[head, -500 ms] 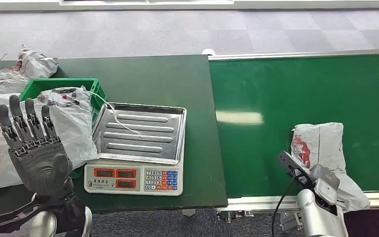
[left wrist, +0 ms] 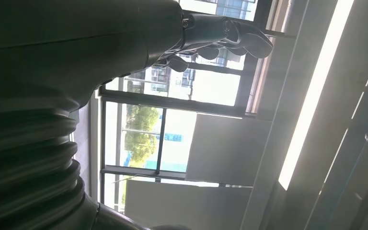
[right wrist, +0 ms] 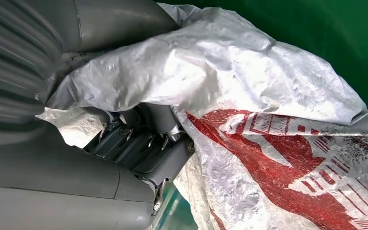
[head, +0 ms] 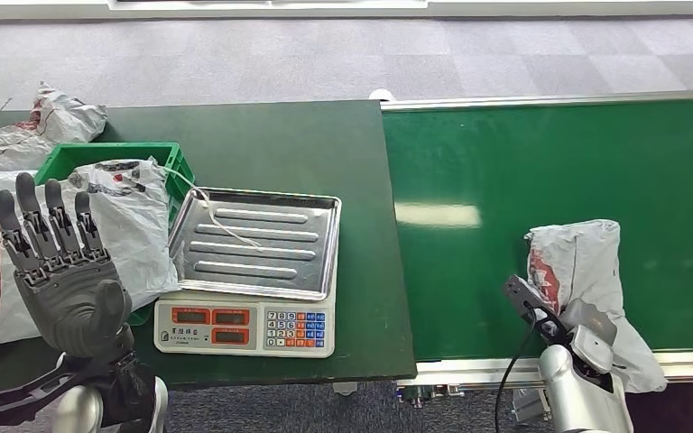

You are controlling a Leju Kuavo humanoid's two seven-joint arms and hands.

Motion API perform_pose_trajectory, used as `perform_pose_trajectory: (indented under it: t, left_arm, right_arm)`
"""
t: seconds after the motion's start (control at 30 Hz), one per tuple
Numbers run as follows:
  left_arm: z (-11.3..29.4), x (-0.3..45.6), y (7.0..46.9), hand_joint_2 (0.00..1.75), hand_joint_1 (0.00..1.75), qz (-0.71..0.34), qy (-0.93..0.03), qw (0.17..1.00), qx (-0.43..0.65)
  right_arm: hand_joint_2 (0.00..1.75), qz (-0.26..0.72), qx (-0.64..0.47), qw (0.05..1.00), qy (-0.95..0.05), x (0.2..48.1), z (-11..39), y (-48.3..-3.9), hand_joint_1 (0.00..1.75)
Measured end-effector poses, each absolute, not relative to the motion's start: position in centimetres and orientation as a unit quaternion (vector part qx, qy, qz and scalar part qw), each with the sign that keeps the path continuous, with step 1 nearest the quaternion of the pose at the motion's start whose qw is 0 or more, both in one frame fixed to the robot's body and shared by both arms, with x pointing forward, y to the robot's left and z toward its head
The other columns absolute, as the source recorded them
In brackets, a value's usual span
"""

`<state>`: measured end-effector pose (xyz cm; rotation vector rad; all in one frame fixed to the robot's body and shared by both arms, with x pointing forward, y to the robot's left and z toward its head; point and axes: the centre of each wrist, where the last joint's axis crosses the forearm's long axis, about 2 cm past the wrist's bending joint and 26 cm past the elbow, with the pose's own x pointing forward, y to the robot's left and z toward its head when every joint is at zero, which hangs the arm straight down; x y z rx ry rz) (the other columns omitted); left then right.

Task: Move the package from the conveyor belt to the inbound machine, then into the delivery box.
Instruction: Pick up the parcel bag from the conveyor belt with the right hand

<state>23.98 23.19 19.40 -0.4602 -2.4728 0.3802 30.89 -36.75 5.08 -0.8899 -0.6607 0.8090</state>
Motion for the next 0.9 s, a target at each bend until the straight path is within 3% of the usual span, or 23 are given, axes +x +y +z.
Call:
perform_pose_trajectory:
  t: [0.53, 0.7, 0.8, 0.9]
  left_arm:
    - [19.5, 24.0, 23.2, 1.75, 0.00, 0.148, -0.929, 0.293, -0.171]
    - [19.4, 24.4, 22.6, 1.75, 0.00, 0.150, -0.927, 0.290, -0.187]
    - [19.3, 24.8, 22.2, 1.75, 0.00, 0.154, -0.925, 0.291, -0.188]
    - [19.2, 25.0, 21.8, 1.75, 0.00, 0.156, -0.924, 0.293, -0.190]
  right_arm:
    - [1.75, 0.354, -0.446, 0.749, -0.338, 31.5, 6.3, -36.3, 1.75]
    - [1.75, 0.206, -0.635, 0.558, -0.493, 37.2, 16.1, -35.4, 1.75]
    - [1.75, 0.150, -0.664, 0.499, -0.536, 39.8, 21.3, -35.3, 1.75]
    - [1.75, 0.133, -0.669, 0.478, -0.553, 40.7, 23.3, -35.1, 1.75]
